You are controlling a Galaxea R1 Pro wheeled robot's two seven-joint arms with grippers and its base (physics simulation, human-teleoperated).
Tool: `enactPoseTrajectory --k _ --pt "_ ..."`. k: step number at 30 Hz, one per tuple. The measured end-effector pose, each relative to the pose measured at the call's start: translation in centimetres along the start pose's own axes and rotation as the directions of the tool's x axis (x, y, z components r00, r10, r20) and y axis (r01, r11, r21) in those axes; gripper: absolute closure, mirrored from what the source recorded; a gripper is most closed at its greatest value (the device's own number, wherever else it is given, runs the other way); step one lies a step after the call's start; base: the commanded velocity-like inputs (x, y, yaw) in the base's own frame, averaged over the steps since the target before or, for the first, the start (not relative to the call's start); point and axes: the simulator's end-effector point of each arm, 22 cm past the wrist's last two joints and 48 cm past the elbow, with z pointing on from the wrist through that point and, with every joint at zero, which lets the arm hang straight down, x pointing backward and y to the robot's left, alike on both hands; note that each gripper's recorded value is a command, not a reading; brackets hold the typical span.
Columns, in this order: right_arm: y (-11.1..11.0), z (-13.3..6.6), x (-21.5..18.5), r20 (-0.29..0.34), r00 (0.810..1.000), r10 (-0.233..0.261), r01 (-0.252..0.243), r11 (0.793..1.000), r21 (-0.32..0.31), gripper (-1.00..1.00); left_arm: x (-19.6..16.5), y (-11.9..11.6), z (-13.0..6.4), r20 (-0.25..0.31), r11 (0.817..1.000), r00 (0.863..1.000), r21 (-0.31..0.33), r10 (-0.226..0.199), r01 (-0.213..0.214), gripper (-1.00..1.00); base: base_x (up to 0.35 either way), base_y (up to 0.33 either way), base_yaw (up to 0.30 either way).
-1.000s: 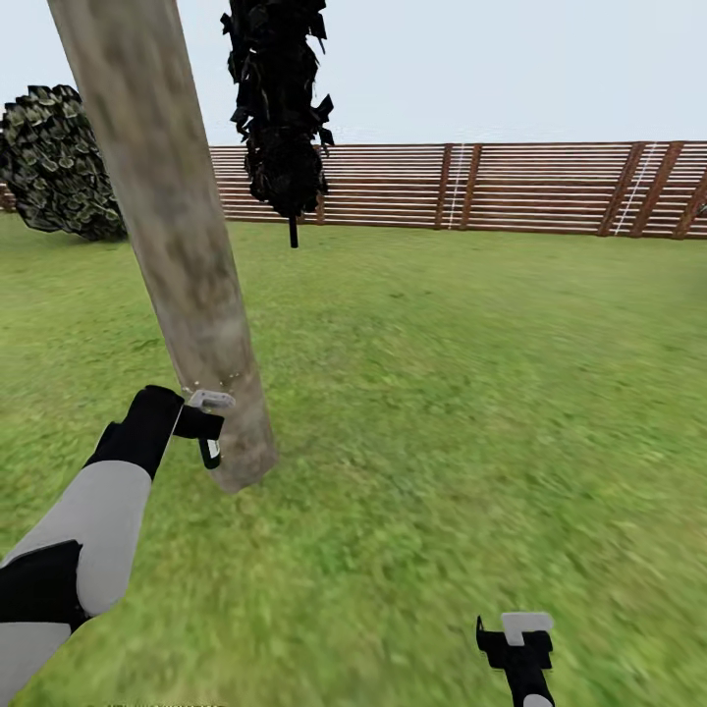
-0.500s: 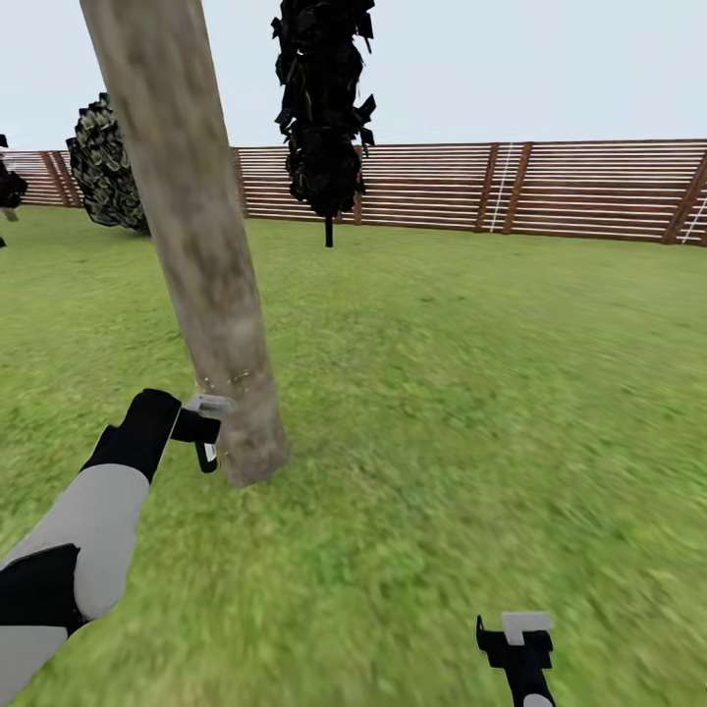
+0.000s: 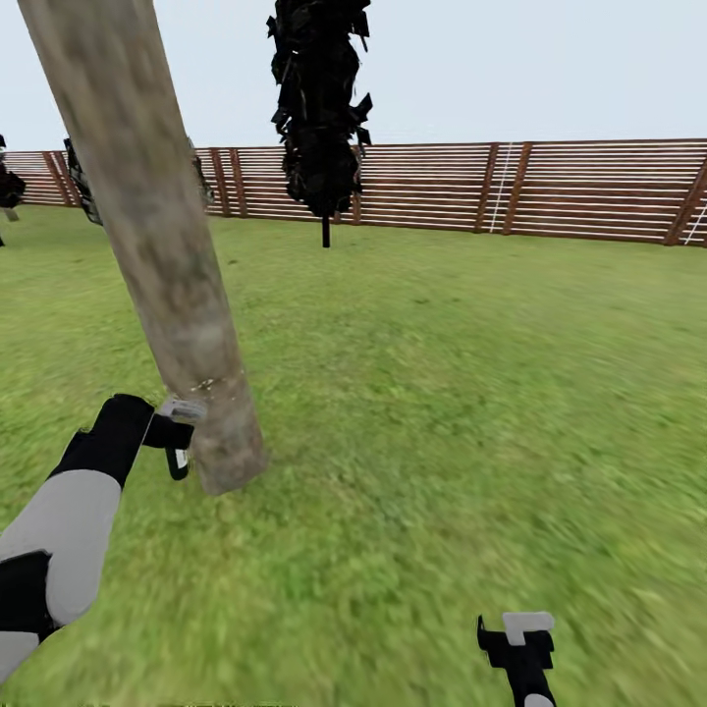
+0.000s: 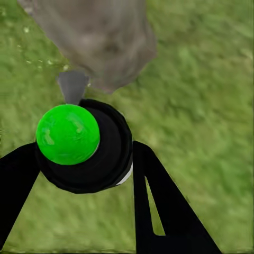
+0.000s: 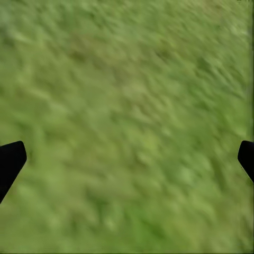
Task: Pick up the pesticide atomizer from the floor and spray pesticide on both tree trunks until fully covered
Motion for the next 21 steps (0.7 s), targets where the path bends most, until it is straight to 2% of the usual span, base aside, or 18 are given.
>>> enactPoseTrajectory --k 4,6,8,10,14,16,17,19,21 --pt "0.1 0.0 0.0 0.0 1.0 0.001 -0.001 1.0 -0.001 -1.0 0.7 -0.8 0.4 -0.01 1.0 1.0 0.014 -0.001 0.001 1.0 0.024 -0.275 0.261" --pt "0.1 0.0 0.0 -0.001 1.0 0.001 -0.001 1.0 -0.001 -1.0 0.9 -2.5 0.8 -0.015 0.999 1.0 0.037 0.001 0.0 1.0 0.107 -0.275 0.276" --pt "0.1 0.0 0.0 -0.001 1.0 0.001 -0.001 1.0 -0.001 -1.0 0.9 -3.0 1.0 -0.017 0.999 1.0 0.037 0.006 -0.006 1.0 0.155 -0.264 0.277" --pt "0.1 0.0 0.0 -0.001 1.0 0.001 -0.001 1.0 -0.001 -1.0 1.1 -2.7 1.1 -0.02 1.0 1.0 0.015 0.007 -0.006 1.0 0.226 -0.244 0.277" --pt "0.1 0.0 0.0 -0.001 1.0 0.001 -0.001 1.0 -0.001 -1.0 1.5 -1.1 1.0 -0.019 1.0 0.999 -0.008 -0.029 0.029 1.0 0.244 -0.238 0.251" --pt "0.0 0.0 0.0 -0.001 1.0 0.0 0.0 1.0 -0.001 -1.0 3.2 -0.5 1.6 -0.042 0.999 0.998 -0.015 -0.038 0.037 1.0 0.247 -0.232 0.049" --pt "0.0 0.0 0.0 -0.001 1.0 0.0 0.0 1.0 0.0 -1.0 5.5 -2.4 2.6 -0.071 0.999 0.997 0.014 -0.039 0.04 1.0 0.165 -0.244 0.004" --pt "0.0 0.0 0.0 -0.001 1.0 0.0 0.0 1.0 0.0 -1.0 6.3 -5.5 3.3 -0.085 0.998 0.996 0.053 -0.029 0.034 1.0 0.058 -0.264 0.001" --pt "0.0 0.0 0.0 -0.001 1.0 0.0 0.0 1.0 0.0 -1.0 6.0 -6.4 3.3 -0.079 0.998 0.997 0.06 -0.021 0.026 1.0 0.011 -0.274 0.0"
